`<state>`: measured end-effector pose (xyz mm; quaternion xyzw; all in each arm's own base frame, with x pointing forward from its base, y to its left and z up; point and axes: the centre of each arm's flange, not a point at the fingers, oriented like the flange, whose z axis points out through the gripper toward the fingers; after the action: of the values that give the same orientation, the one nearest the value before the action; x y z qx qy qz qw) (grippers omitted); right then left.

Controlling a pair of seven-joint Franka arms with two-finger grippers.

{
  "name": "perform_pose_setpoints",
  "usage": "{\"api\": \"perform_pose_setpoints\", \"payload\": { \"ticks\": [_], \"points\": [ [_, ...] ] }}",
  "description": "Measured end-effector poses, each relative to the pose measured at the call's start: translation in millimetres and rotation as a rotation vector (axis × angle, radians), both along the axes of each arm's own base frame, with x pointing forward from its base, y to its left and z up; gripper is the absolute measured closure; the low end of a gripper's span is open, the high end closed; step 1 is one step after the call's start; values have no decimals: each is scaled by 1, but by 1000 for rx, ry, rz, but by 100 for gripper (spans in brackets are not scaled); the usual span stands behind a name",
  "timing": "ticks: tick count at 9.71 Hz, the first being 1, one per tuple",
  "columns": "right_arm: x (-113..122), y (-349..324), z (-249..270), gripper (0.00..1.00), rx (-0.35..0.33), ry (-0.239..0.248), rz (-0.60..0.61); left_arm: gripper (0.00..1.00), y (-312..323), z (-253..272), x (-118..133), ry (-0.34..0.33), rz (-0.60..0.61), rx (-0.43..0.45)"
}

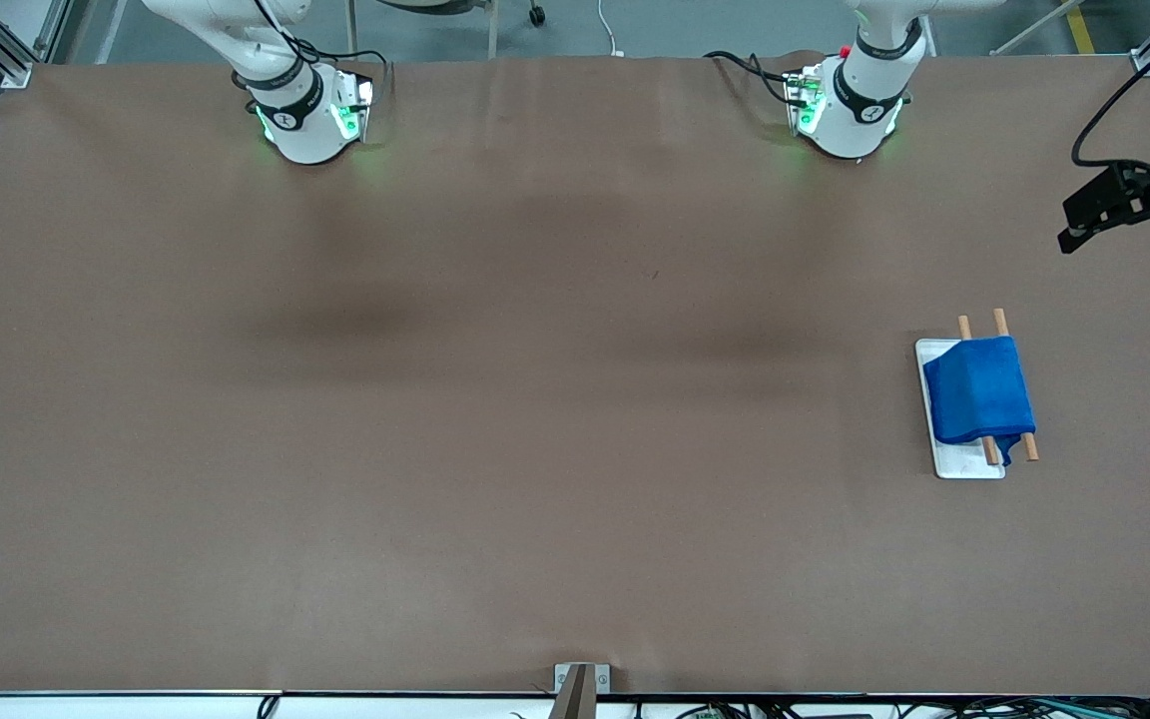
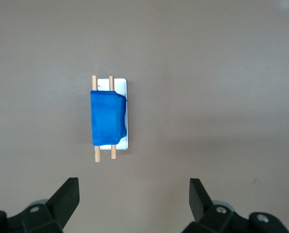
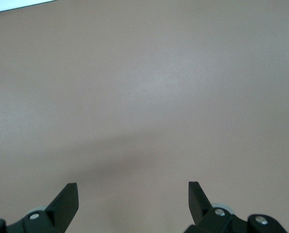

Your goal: Right arm passes towel to left arm to hang

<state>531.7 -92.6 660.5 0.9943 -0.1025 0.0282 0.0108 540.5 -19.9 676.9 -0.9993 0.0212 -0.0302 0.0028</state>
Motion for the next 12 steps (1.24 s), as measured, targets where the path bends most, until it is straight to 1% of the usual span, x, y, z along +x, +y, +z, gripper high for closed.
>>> {"api": "perform_pose_setpoints", "payload": {
  "ticks": [3,7,9,12],
  "points": [
    [0,-1,0,0,0,1,-2,0,-6,6,-9,52,70,-1],
    [0,-1,0,0,0,1,-3,0,-11,2,-10,66,66,-7],
    [0,-1,0,0,0,1,-3,0,-12,1,-11,74,50,-33],
    [0,-1,0,0,0,1,-3,0,-11,0,-11,76,48,-37]
  ]
}}
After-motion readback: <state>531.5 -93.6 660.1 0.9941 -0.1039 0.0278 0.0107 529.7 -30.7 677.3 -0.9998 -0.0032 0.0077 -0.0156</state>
